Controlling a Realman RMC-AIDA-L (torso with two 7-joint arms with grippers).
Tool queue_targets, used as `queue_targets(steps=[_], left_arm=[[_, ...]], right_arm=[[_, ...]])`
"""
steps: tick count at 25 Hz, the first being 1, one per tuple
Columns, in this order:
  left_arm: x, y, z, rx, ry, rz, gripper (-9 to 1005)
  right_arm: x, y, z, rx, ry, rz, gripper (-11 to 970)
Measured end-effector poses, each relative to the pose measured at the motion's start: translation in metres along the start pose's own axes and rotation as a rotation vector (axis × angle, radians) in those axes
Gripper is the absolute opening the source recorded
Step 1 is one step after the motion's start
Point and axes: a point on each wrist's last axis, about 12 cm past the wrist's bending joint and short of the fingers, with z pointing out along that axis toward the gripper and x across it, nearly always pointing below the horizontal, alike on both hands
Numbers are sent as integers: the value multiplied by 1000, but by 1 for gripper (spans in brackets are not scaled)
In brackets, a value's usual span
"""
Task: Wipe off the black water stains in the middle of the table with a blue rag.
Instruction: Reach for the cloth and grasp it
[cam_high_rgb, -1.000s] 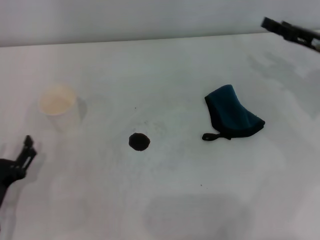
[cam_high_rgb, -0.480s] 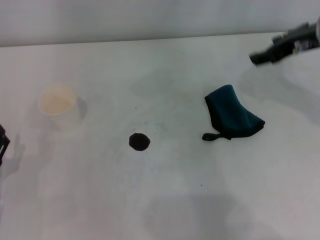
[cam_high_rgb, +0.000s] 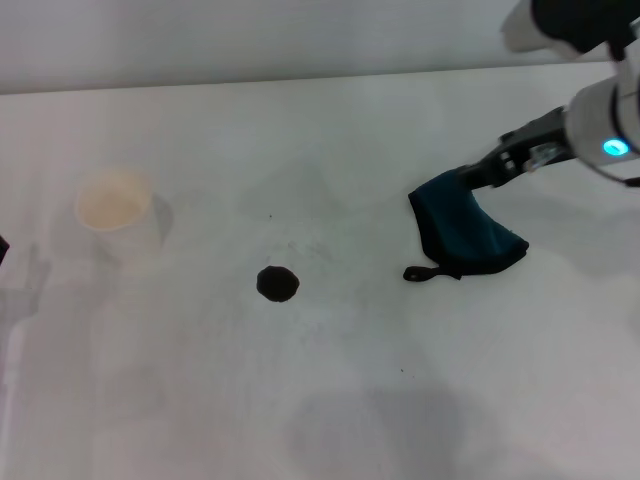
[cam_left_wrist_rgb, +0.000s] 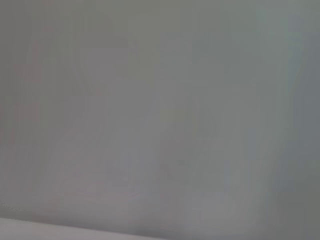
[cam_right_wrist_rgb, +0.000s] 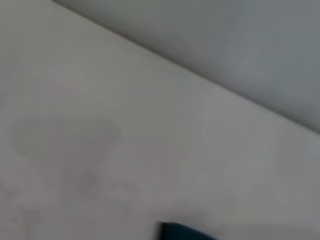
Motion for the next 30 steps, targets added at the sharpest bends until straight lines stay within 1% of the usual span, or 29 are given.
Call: queue_targets(steps=[3,6,9,10,18,26,30], left_arm=[[-2,0,3,3,-6,5,891],[-3,1,5,7,-11,11,891],[-4,2,7,9,-13,18,891],[-4,2,7,9,-14,21,891],[-5,3,10,12,-11,31,891],[-5,3,11,12,-9,34,892],[-5,3,11,13,-10,34,892]], right_arm=[[-1,14,7,-74,-20,24,739],[3,18,15,-107,-18,47,738],[9,16,25,-105,-3,67,736],[12,12,30,-97,-3,81,736],[22,3,39,-53,16,95,732],[31,1,45,-55,46,113,728],[33,0,47,-56,55,119,558]])
